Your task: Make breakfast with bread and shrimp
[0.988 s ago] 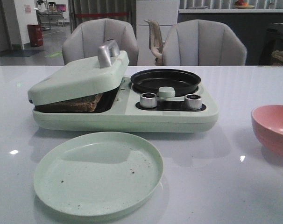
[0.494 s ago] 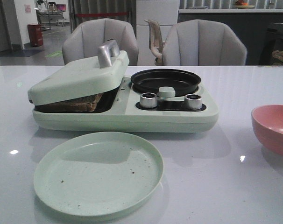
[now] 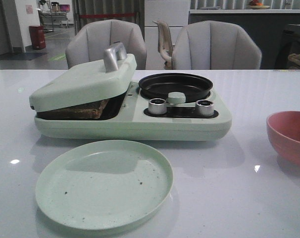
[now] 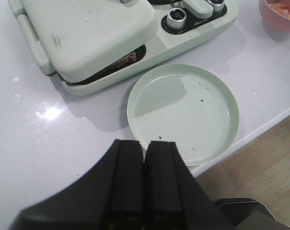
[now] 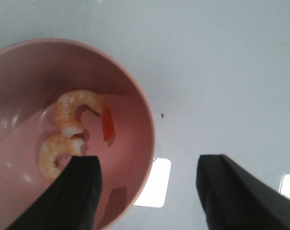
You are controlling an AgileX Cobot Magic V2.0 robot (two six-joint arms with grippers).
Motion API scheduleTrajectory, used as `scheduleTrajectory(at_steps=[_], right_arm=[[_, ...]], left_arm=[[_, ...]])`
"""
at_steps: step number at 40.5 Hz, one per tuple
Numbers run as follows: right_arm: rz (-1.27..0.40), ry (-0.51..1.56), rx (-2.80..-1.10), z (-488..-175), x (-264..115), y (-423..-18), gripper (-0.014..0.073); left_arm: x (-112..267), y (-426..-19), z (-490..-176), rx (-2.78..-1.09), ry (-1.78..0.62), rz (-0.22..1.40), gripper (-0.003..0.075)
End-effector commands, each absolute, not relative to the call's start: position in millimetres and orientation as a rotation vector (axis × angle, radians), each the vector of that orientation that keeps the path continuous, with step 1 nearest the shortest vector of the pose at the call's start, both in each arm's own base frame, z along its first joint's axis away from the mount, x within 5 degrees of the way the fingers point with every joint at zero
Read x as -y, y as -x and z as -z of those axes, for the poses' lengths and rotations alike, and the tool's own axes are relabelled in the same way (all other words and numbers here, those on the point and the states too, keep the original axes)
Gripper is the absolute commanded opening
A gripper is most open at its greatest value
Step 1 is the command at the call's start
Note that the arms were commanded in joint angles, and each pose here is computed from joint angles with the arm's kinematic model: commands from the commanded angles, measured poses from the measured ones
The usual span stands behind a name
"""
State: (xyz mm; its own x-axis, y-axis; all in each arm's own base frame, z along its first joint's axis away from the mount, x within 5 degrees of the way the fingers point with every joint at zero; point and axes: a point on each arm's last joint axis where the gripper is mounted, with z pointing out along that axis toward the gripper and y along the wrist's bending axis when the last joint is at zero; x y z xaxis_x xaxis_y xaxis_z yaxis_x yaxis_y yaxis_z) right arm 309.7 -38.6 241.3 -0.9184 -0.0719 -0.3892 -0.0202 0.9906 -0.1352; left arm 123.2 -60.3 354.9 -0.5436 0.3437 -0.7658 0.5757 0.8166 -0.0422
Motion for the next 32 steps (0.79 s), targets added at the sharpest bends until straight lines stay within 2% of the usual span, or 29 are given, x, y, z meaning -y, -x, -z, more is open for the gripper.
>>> scheduleTrajectory(at_steps=[1, 16, 32], right_arm=[[0.232, 0.104, -2.652, -252.3, 44.0, -324.8, 0.0536], [0.218, 0.116, -2.734, -215.7, 46.6, -350.4, 0.0513], [0.216, 0.117, -2.752, -211.5, 46.7, -350.9, 0.0156]], left_arm=[[61.9, -124.3, -368.0, -2.114, -0.627, 0.391, 0.0101], [61.9, -124.3, -368.0, -2.114, -0.627, 0.391, 0.0101], [61.9, -124.3, -368.0, -2.114, -0.627, 0.391, 0.0101]])
